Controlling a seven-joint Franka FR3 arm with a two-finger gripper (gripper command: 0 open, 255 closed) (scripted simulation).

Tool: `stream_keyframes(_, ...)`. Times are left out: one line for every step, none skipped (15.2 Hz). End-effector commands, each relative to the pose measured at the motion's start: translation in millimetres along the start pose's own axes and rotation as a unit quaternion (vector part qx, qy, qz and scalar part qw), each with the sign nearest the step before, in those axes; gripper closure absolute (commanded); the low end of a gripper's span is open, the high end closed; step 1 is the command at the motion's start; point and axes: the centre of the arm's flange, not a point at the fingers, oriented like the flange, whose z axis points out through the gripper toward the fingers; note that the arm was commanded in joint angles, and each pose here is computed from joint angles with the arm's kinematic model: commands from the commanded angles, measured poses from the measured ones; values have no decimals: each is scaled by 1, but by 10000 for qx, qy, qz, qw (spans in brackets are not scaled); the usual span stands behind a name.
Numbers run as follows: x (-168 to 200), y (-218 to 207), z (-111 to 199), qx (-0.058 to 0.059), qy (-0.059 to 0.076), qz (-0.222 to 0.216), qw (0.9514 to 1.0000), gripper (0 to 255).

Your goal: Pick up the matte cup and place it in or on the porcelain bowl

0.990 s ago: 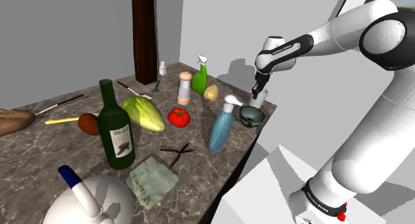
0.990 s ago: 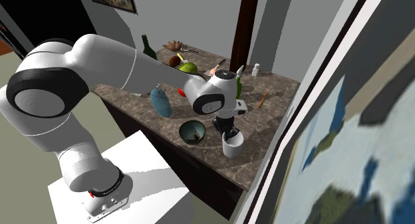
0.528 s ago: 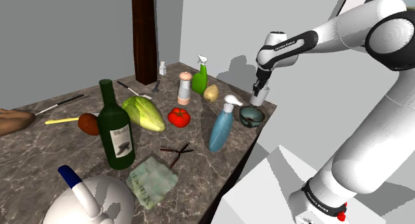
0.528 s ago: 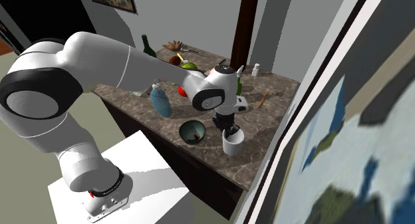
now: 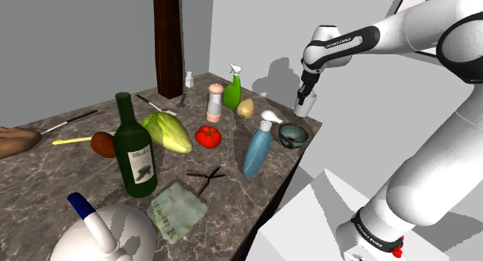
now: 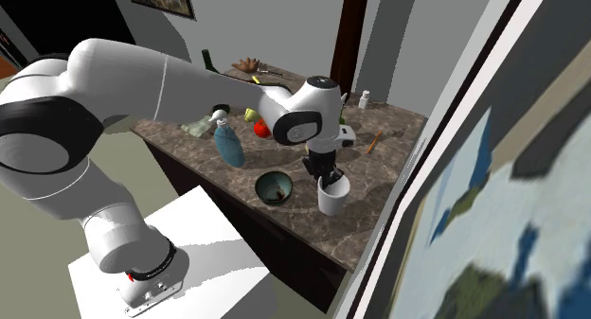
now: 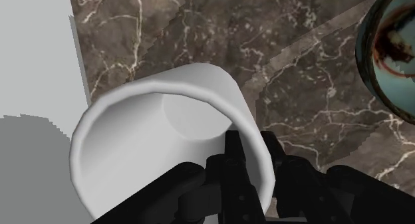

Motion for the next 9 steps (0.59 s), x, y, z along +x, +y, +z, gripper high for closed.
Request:
stream_keyframes(0,1,-11,0,0,0,10000,255)
stream_keyframes(0,2,-16,0,0,0,10000,255)
stream_keyframes(0,2,-21,0,0,0,10000,255)
stream_keyframes(0,3,-27,0,0,0,10000,255)
stream_keyframes(0,3,-32,0,0,0,10000,255)
stream_keyframes(0,4,-37,0,0,0,10000,255)
stream_keyframes(0,5,-42,0,0,0,10000,255)
stream_keyframes(0,5,-48,0,0,0,10000,255)
stream_keyframes(0,6,-53,0,0,0,10000,255)
